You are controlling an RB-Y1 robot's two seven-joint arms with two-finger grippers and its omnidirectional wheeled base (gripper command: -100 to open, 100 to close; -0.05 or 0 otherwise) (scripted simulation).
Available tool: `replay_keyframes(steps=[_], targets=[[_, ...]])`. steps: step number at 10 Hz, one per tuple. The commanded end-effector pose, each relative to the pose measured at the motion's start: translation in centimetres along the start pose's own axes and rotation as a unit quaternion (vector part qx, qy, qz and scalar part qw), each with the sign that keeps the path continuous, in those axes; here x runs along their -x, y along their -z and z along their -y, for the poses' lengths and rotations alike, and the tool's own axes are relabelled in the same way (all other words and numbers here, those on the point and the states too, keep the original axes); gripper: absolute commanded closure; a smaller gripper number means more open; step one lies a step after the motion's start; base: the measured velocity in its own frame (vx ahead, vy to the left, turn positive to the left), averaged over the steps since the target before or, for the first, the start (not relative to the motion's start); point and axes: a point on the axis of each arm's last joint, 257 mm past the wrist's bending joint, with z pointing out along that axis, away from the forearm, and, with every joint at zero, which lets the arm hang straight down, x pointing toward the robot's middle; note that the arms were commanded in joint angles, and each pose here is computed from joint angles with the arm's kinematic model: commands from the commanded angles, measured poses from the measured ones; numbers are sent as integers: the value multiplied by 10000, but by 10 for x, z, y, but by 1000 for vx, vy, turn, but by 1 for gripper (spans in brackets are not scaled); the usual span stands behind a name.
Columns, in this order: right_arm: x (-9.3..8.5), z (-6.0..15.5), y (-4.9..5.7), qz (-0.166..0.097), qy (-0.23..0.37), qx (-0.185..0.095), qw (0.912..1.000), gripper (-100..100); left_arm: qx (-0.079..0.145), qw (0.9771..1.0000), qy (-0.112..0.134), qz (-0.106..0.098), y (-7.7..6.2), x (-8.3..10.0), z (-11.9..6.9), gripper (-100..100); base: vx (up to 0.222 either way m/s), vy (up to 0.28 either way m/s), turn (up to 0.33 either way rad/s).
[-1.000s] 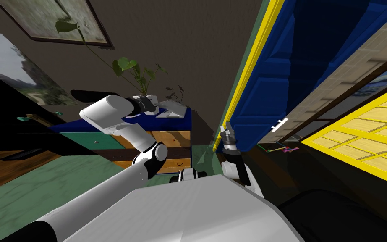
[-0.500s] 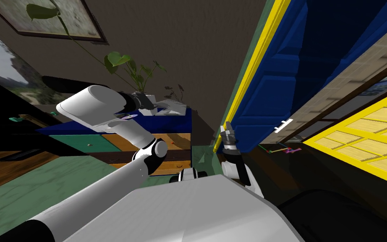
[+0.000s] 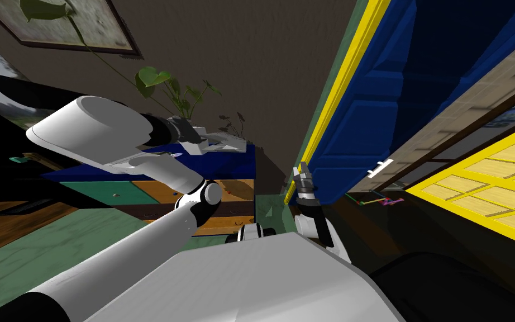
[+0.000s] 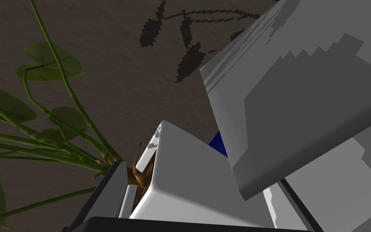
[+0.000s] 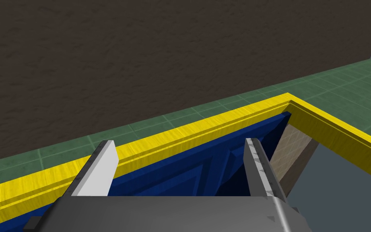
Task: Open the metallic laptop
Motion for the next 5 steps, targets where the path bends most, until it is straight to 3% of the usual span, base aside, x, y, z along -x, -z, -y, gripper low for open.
replay_keyframes(steps=[1,5], targets=[[0,0,0,0,0,0,10000,0,12,10000,2,4,0,0,-1,0,0,0,0],[0,0,0,0,0,0,10000,0,26,10000,3,9,-1,1,-2,0,0,0,0]])
